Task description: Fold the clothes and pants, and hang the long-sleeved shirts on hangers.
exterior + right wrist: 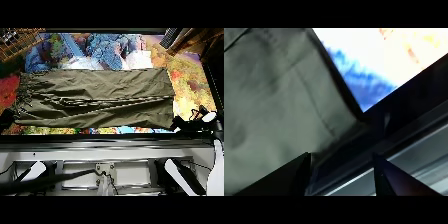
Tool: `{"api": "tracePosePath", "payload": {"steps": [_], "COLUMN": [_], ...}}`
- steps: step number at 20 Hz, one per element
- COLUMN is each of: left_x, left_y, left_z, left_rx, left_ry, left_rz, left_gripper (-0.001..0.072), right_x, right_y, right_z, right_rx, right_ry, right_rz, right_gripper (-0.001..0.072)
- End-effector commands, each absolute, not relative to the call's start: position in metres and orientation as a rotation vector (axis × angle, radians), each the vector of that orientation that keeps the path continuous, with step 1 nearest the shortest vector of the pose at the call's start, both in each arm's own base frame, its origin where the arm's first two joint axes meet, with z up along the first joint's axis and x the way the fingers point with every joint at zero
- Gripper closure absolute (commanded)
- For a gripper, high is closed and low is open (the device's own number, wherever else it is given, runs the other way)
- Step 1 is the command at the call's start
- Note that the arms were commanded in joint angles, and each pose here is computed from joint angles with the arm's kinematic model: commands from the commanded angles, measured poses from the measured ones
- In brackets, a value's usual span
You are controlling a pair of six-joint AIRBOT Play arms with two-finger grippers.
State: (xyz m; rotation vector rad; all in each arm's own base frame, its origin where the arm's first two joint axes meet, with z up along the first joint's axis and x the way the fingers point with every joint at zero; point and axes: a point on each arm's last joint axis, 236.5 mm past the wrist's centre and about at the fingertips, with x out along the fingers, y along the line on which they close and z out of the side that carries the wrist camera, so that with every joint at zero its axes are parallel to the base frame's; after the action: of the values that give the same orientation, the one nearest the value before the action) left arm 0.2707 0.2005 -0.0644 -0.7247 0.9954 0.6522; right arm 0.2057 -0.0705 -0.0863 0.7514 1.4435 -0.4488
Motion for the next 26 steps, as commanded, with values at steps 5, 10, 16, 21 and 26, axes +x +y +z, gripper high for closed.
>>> {"api": "tracePosePath", "payload": {"steps": [5,10,16,21,26], "left_x": [0.272,0.262,0.249,0.255,0.283], "left_y": [0.198,0.197,0.198,0.201,0.197], "left_z": [-0.065,-0.069,-0.072,-0.028,0.047], "left_rx": [-0.721,-0.671,-0.629,-0.585,-0.477], "left_ry": [1.001,1.058,1.114,0.99,0.809], "left_rz": [0.644,0.633,0.645,0.648,0.599], "left_gripper": [0.0699,0.0699,0.0699,0.07,0.07], "right_x": [0.232,0.229,0.244,0.279,0.334], "right_y": [-0.068,-0.102,-0.139,-0.156,-0.16], "right_z": [-0.101,-0.09,-0.054,-0.004,0.062], "right_rx": [0.848,0.675,0.505,0.463,0.502], "right_ry": [1.38,1.393,1.35,1.157,0.953], "right_rz": [-0.443,-0.49,-0.513,-0.508,-0.442], "right_gripper": [0.0464,0.0696,0.0697,0.0697,0.0698]}}
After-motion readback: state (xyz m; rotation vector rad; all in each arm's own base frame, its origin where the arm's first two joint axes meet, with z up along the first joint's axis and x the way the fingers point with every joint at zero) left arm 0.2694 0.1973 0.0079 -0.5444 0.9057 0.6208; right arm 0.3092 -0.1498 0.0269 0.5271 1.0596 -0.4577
